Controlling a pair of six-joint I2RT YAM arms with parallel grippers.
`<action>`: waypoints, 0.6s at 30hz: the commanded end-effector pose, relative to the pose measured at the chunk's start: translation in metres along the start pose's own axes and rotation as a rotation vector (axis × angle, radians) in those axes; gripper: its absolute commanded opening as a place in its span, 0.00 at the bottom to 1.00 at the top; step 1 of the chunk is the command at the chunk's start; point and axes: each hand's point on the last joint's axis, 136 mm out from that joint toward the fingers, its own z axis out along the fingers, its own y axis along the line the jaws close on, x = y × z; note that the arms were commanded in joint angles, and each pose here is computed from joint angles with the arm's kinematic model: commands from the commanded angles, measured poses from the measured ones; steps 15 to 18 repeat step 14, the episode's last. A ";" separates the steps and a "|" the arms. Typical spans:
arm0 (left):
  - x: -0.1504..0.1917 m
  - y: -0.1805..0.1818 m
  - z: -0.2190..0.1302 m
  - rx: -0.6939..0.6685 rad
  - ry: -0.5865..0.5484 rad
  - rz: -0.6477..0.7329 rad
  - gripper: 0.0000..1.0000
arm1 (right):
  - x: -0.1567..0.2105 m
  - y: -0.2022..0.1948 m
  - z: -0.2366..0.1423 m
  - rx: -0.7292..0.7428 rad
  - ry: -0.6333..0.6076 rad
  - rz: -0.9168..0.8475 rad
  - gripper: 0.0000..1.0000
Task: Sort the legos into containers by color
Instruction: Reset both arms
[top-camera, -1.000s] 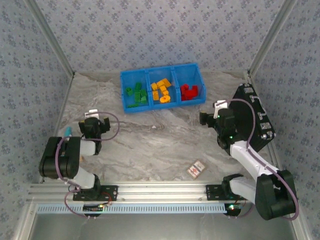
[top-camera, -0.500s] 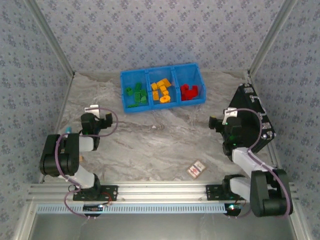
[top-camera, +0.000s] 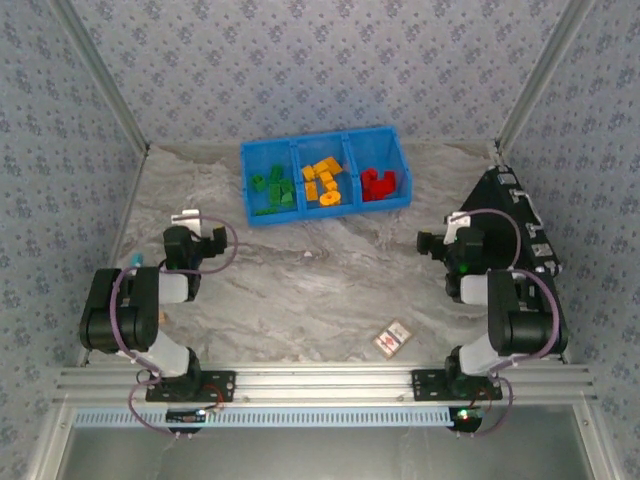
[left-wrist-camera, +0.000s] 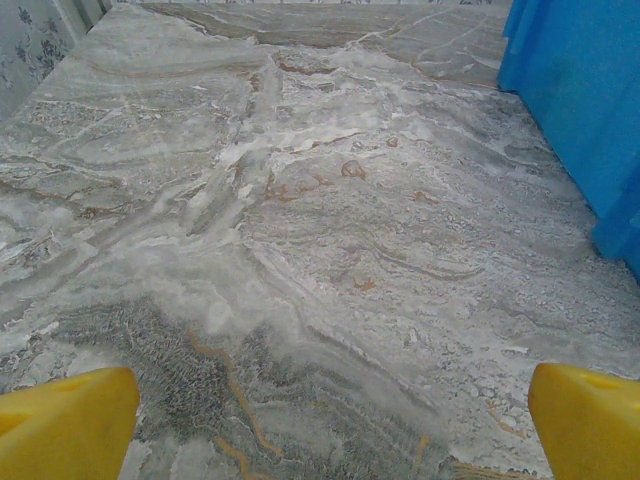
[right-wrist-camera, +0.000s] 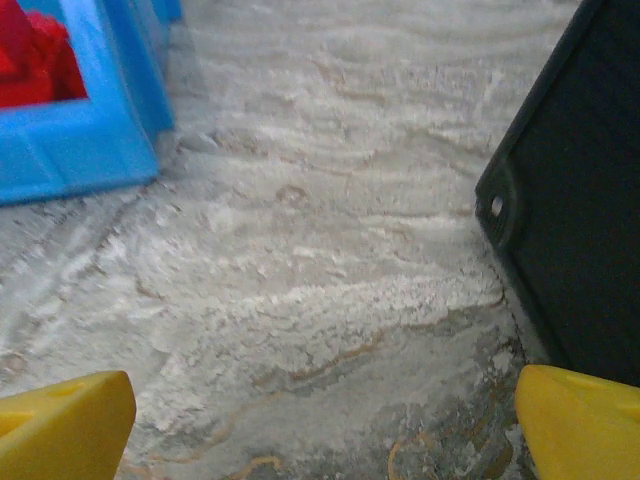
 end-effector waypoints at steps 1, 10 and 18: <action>-0.010 -0.002 0.001 0.003 -0.025 0.012 1.00 | -0.020 0.003 0.002 -0.018 -0.068 -0.016 0.99; -0.010 -0.001 0.002 0.002 -0.022 0.014 1.00 | -0.020 0.003 0.002 -0.006 -0.062 -0.025 0.99; -0.010 -0.001 0.001 0.003 -0.027 0.011 1.00 | -0.019 0.003 0.002 -0.006 -0.060 -0.025 0.99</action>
